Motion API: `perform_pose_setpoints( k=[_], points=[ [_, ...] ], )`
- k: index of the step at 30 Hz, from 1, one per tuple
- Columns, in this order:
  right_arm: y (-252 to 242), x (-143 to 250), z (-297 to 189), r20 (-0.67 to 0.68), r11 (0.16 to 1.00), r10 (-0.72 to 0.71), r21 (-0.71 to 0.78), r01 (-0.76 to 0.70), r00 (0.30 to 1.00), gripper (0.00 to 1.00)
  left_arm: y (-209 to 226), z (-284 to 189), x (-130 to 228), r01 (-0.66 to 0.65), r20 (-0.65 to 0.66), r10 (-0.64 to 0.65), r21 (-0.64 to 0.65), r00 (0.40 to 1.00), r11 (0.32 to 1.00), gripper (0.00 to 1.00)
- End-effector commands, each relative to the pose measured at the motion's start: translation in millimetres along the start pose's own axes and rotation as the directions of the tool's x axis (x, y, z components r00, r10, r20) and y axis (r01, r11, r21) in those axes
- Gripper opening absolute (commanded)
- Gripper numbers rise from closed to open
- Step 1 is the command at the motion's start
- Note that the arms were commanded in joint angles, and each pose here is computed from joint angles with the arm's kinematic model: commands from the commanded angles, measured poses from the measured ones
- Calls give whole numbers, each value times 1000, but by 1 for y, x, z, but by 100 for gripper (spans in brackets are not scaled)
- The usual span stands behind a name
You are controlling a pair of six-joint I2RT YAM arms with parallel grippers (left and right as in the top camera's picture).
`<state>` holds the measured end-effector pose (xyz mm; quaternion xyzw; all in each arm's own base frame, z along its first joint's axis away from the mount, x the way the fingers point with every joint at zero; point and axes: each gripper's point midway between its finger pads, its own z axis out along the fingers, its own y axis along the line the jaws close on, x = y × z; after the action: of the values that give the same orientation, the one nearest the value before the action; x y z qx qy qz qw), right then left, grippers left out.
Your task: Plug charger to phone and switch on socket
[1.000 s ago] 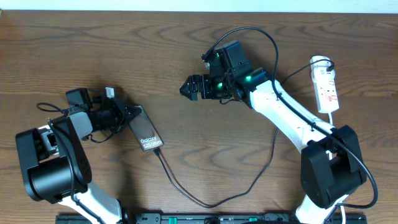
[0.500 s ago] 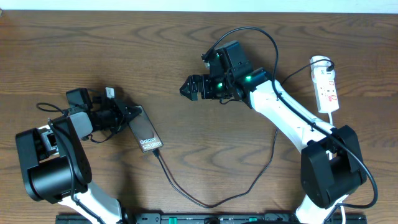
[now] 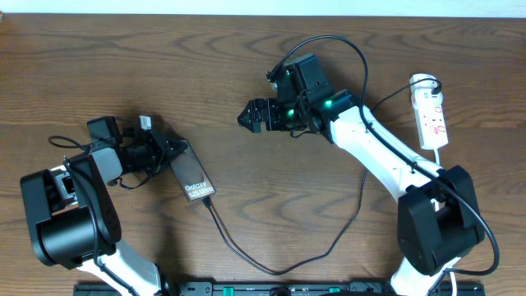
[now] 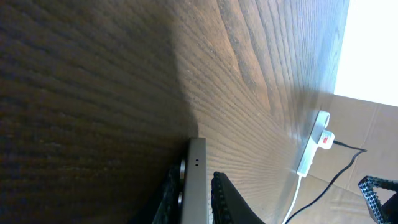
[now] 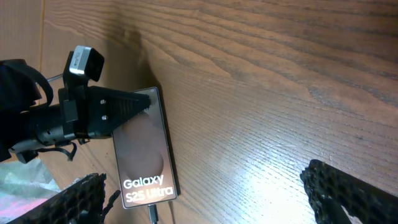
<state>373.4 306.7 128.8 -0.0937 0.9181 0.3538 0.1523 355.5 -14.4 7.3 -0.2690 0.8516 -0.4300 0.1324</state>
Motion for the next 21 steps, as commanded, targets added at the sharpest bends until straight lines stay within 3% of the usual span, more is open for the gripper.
perform_pose_setpoints(
  k=[1,8,21],
  points=[
    [13,-7,-10,29,999,-41,-17,41,999,99,5,2,4,12,-11,-12,-22,1000,1000,17],
    [13,-7,-10,29,999,-41,-17,41,999,99,17,1,6,39,-8,-40,-85,999,996,22],
    [13,-7,-10,29,999,-41,-17,41,999,99,18,1,8,44,-13,-45,-87,999,995,27]
  ],
)
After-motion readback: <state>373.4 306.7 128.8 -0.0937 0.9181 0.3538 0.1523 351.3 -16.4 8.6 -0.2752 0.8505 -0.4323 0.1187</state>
